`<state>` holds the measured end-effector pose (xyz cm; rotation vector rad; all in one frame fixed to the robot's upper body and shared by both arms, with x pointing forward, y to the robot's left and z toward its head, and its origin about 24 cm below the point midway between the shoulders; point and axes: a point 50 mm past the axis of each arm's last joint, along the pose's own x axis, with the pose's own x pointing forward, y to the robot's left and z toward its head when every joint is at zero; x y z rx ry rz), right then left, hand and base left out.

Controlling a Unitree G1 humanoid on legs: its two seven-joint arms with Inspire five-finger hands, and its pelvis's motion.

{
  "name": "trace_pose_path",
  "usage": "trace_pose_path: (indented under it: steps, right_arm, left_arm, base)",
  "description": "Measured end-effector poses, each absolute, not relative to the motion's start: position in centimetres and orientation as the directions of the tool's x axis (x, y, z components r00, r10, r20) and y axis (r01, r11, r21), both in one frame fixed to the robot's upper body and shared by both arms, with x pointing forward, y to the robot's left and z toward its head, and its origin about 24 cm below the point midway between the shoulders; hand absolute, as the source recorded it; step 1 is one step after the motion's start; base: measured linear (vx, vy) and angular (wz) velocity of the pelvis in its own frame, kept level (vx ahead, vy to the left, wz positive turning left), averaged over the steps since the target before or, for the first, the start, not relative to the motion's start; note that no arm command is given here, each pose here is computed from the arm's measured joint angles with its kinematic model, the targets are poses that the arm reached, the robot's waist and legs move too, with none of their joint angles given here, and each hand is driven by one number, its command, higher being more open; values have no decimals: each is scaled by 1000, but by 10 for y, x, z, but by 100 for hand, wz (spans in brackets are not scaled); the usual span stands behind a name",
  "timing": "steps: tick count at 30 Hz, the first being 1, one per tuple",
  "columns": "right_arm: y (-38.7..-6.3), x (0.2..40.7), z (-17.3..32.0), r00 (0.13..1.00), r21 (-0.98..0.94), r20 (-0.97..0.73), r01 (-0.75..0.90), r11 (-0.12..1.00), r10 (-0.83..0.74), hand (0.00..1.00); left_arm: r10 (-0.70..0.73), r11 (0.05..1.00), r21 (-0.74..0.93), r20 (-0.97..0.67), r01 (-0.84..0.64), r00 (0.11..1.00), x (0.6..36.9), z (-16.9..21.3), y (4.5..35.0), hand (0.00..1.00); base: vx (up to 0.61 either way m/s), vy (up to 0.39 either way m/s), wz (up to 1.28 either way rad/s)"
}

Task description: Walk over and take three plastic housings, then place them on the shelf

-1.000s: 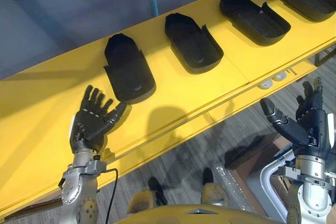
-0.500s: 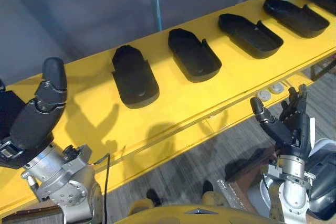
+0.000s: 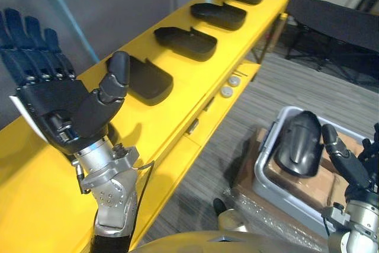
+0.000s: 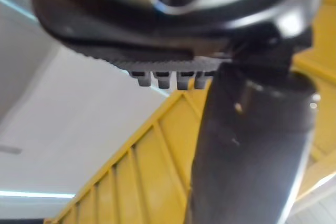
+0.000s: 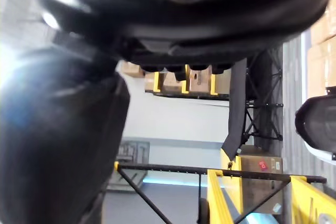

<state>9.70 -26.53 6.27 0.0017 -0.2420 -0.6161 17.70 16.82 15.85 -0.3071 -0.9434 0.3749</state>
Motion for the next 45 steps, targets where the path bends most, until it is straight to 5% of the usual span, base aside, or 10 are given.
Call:
trace_pose_path:
  steps: [10,19,32,39,45]
  right_arm:
    - [-214,188,92,884,180,428,122,976,-189,100]
    - [-201,162,53,933,331,220,203,921,-285,100]
    - [-177,180,51,941,257,237,179,950,-242,100]
    - [-220,169,45,939,37,197,279,960,-281,100]
    - [-264,133,35,897,42,94,429,902,-431,100]
  left_arm:
    - [494,870,-392,697,-300,521,171,152,180,100]
    - [493,868,-407,768,-284,409,143,164,193,100]
    - [580,811,-468,716,-350,388,153,164,201,100]
    - [668,738,-576,554,-350,496,153,142,199,100]
    - [596,797,-487,532,-358,602,148,126,200,100]
  base:
    - [-100,15,-23]
    - [-172,89,-57]
    - [-74,-273,-41]
    - [-76,-479,-30]
    - [-28,7,-31]
